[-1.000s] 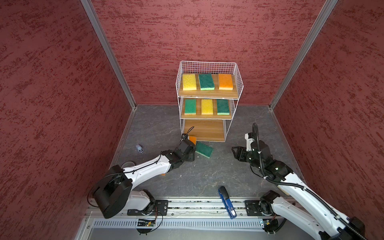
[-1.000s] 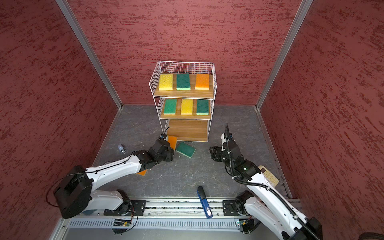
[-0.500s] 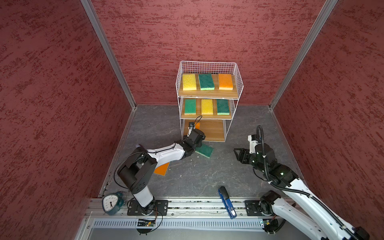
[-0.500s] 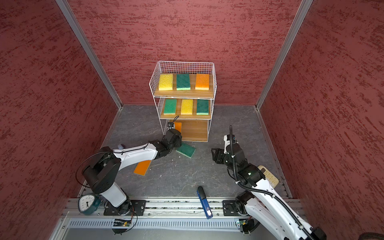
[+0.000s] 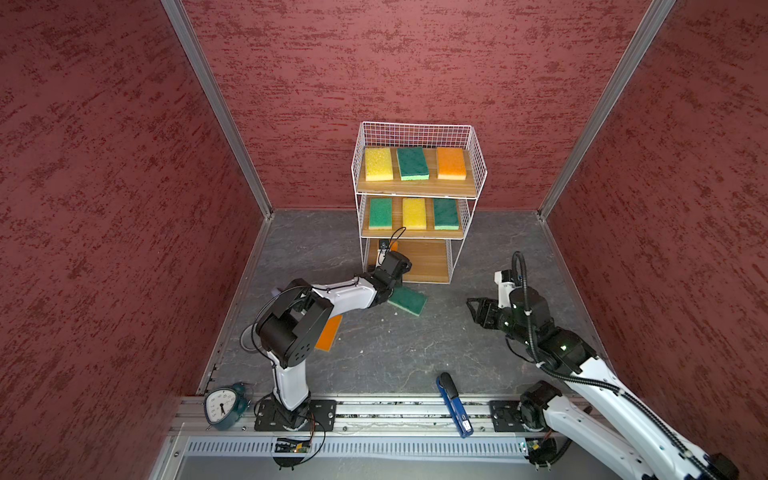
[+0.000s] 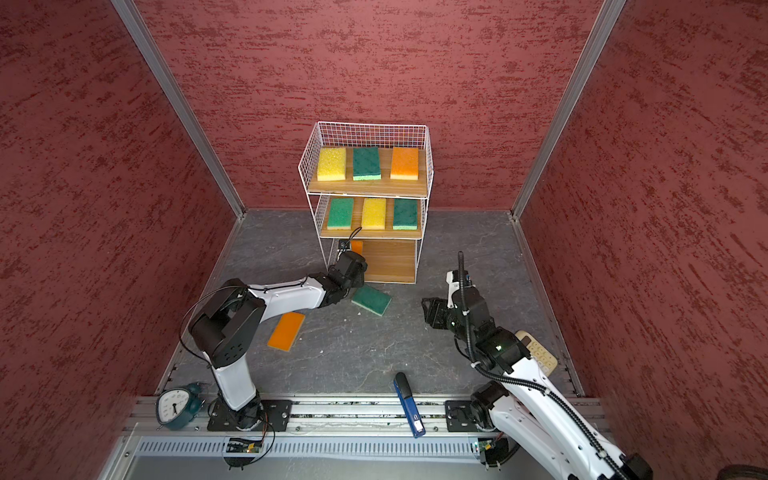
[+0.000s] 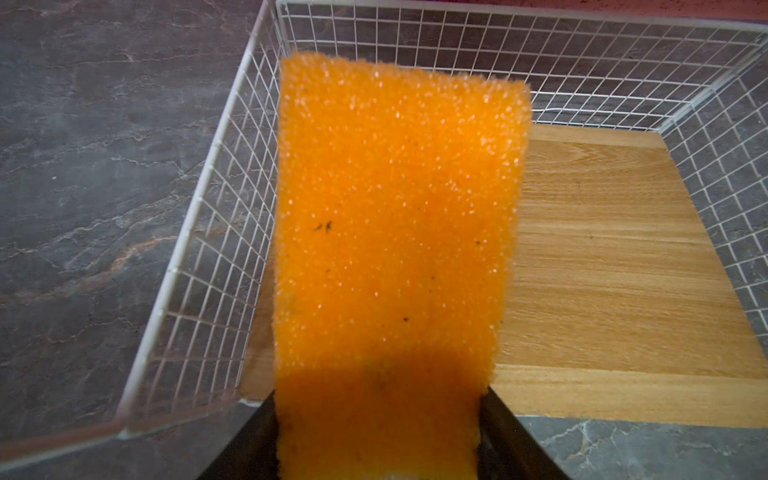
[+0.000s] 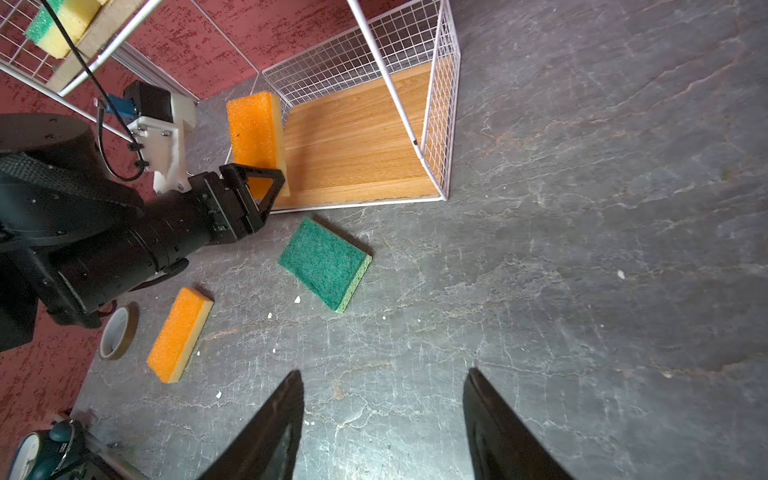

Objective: Place and organize the cleaning sponges onto the shelf
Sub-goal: 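Lift the orange sponge and carry it with the left gripper toward the bottom shelf, then lower the orange sponge onto the bottom shelf and open the left gripper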

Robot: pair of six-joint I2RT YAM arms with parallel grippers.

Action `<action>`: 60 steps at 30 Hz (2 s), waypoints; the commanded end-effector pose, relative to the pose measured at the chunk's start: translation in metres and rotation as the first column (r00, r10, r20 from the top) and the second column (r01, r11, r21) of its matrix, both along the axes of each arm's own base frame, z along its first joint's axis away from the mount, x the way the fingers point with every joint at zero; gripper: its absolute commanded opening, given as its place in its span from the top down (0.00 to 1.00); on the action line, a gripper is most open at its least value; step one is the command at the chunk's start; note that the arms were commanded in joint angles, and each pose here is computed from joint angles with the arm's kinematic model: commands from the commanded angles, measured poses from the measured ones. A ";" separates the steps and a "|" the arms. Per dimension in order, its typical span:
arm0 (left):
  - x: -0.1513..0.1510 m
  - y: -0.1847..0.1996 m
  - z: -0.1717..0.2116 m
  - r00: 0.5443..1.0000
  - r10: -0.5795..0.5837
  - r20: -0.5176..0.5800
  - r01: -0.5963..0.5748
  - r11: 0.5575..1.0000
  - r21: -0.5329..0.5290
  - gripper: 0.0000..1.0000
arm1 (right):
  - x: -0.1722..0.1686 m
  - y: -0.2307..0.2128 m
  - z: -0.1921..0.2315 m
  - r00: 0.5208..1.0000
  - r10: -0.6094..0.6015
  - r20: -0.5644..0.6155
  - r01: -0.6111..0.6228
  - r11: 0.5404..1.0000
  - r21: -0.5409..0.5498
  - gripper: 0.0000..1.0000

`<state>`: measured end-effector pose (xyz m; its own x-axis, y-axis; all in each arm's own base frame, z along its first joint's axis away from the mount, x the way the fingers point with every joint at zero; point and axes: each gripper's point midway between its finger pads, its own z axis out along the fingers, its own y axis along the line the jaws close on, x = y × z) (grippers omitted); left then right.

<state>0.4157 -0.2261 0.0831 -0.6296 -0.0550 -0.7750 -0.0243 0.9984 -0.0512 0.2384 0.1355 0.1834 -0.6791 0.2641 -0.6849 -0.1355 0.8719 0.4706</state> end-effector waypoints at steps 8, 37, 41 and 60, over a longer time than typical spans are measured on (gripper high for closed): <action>0.016 0.014 -0.008 0.999 0.051 -0.007 -0.051 0.999 0.012 0.34 | 0.003 0.005 -0.005 1.000 0.015 -0.019 -0.015 1.000 0.008 0.38; 0.036 0.031 -0.051 0.989 0.085 -0.118 -0.078 0.995 0.063 0.26 | 0.016 0.016 -0.011 0.998 0.027 -0.050 -0.026 1.000 0.011 0.38; 0.035 0.034 -0.053 0.987 0.092 -0.128 -0.081 0.993 0.088 0.23 | 0.016 0.016 -0.011 0.998 0.026 -0.050 -0.026 1.000 0.014 0.38; 0.021 0.031 -0.025 0.990 0.113 -0.084 -0.104 0.989 0.104 0.24 | 0.008 0.009 -0.009 0.999 -0.001 -0.055 0.003 1.000 0.030 0.39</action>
<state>0.4400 -0.2025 0.0449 -0.7081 -0.0367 -0.7051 -0.1031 0.9933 0.0518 0.2464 0.1471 0.1663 -0.7281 0.2589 -0.6347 -0.1159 0.8661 0.4863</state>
